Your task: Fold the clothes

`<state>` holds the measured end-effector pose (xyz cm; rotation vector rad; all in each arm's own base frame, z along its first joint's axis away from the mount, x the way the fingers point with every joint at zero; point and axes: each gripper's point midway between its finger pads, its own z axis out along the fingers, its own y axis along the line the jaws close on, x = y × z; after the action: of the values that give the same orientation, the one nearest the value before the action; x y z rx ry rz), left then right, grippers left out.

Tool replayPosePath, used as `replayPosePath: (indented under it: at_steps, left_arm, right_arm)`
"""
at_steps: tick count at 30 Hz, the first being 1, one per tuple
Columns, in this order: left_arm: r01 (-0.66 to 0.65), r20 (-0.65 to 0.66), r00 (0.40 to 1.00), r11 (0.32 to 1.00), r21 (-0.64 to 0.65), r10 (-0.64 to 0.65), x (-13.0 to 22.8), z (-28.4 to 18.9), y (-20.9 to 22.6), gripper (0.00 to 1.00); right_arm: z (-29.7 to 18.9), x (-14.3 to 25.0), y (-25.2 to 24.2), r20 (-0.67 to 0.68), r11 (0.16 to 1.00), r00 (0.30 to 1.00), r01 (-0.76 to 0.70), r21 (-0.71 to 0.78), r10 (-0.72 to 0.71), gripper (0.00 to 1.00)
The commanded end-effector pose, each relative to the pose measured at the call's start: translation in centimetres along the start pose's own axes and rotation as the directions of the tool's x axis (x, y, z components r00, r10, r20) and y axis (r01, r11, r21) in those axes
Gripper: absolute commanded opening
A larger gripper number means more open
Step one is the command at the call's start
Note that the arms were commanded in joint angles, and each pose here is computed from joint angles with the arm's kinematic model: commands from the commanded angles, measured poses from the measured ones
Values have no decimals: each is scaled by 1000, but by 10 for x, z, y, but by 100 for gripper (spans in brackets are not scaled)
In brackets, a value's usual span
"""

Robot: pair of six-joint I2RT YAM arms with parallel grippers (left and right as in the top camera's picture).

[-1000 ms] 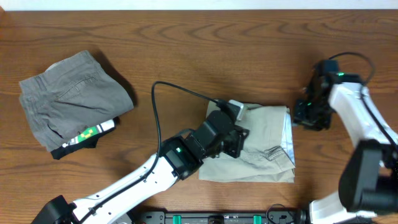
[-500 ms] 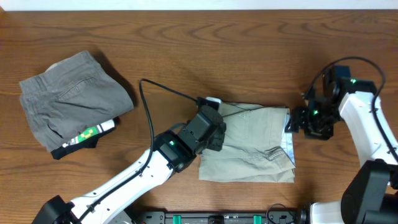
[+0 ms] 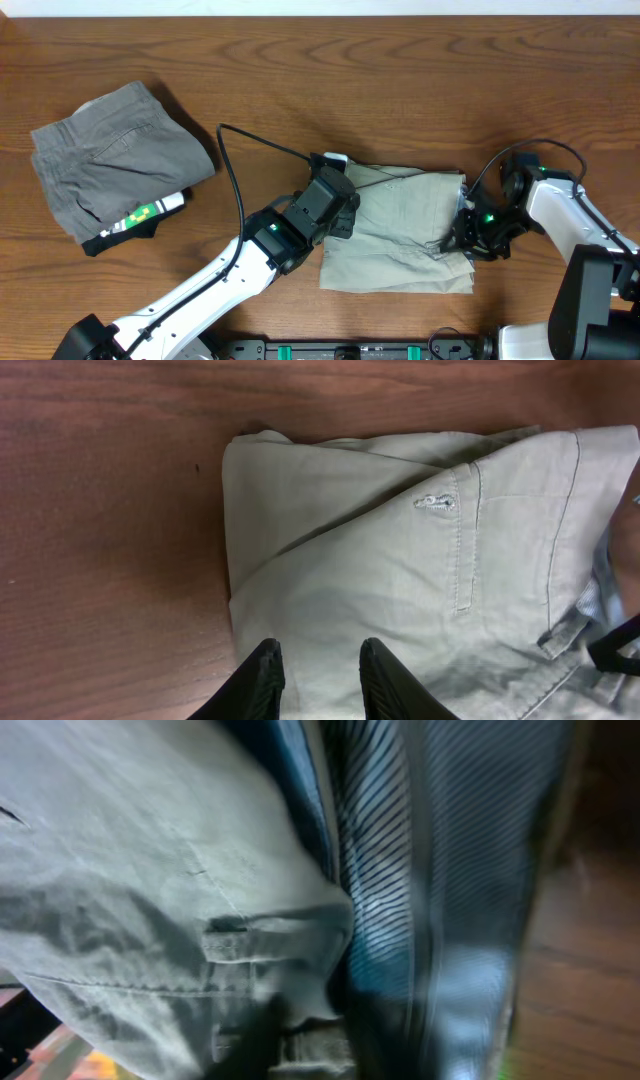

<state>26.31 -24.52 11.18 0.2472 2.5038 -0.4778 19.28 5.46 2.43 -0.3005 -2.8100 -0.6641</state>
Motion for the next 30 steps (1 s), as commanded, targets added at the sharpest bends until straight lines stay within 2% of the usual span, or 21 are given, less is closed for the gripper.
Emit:
replayPosePath:
  at_steps: [1, 4, 6, 8, 11, 14, 22, 30]
  left_arm:
    - [-12, -11, 1000, 1000, -28, 11, 4, 2, 7, 29]
    - [-12, -28, 1000, 1000, -23, 12, 8, 2, 7, 33]
    - [-13, -46, 999, 1000, -10, 12, 12, 2, 5, 34]
    - [-13, -57, 998, 1000, 1, 13, 14, 2, 4, 35]
    - [-12, -65, 998, 1000, 13, 13, 15, 2, 1, 38]
    - [-12, -71, 997, 1000, 11, 13, 17, 5, 2, 38]
    - [-40, -126, 990, 991, 129, 57, 27, 32, -21, 38]
    - [-46, -144, 988, 992, 121, 63, 32, 43, -19, 38]
  right_arm:
    - [3, 5, 3, -19, 1000, 1000, -5, -14, 5, 1]
    - [1, 10, -22, -17, 980, 988, -149, 132, 152, 1]
    - [-4, 12, -47, 24, 930, 969, -244, 276, 247, 1]
    - [-8, 12, -60, 67, 889, 952, -302, 345, 297, 1]
    - [-11, 11, -67, 98, 861, 939, -341, 377, 329, 6]
    - [-13, 10, -72, 128, 837, 927, -374, 400, 353, 6]
    - [-12, 0, -72, 161, 843, 928, -373, 387, 336, 9]
    - [-10, -10, -68, 187, 858, 934, -354, 372, 305, 9]
